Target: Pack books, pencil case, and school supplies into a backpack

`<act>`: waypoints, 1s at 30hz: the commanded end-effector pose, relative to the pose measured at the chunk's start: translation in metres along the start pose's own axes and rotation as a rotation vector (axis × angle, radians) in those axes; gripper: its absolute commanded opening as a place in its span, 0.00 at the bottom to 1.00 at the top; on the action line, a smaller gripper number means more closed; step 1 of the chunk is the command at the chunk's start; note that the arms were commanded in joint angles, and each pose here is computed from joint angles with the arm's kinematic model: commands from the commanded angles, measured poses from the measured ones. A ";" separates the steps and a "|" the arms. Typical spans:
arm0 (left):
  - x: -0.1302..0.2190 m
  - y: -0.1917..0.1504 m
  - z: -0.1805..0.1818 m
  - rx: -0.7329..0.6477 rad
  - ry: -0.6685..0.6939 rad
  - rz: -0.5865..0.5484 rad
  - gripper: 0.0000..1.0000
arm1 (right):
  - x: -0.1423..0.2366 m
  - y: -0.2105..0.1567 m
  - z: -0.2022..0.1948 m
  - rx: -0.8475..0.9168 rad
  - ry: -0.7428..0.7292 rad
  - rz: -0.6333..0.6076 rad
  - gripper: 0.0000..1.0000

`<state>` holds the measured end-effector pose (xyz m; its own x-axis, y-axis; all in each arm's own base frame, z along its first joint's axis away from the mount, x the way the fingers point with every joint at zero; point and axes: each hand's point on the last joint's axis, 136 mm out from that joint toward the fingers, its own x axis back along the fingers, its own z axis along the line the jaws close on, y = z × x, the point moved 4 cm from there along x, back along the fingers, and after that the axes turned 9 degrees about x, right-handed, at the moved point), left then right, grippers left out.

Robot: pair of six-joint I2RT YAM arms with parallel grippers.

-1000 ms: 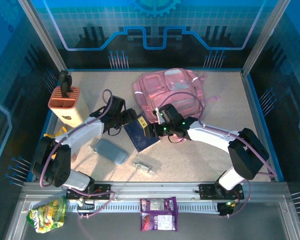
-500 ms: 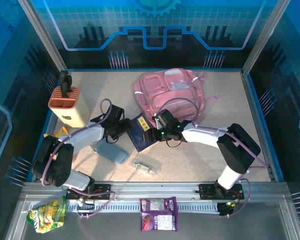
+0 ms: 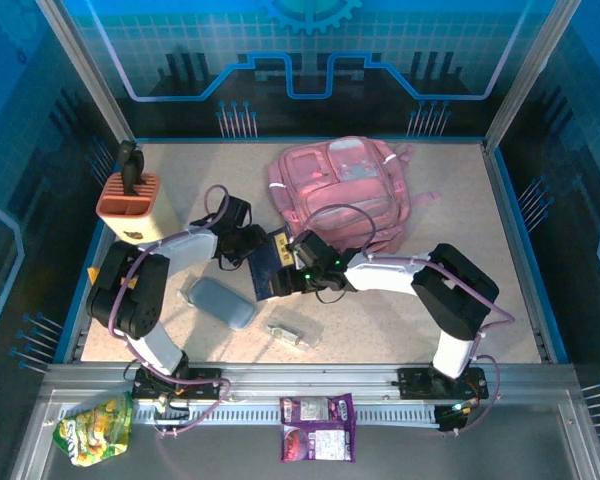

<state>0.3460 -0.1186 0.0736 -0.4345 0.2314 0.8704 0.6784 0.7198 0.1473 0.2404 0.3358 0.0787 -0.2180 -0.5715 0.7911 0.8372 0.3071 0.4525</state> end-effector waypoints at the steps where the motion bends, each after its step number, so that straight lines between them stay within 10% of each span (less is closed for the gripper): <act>1: 0.012 0.019 -0.005 -0.023 -0.013 -0.054 0.64 | 0.008 0.011 0.022 -0.003 0.065 -0.035 0.75; 30: 0.010 -0.038 0.023 -0.057 -0.025 0.148 0.58 | -0.018 0.033 -0.015 -0.023 -0.116 0.066 0.70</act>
<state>0.3067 -0.1219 0.0761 -0.3858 0.3151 0.8671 0.7422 0.6643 0.0888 0.2838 0.3334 0.0718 -0.2379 -0.4582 0.8565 0.8738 0.2840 0.3946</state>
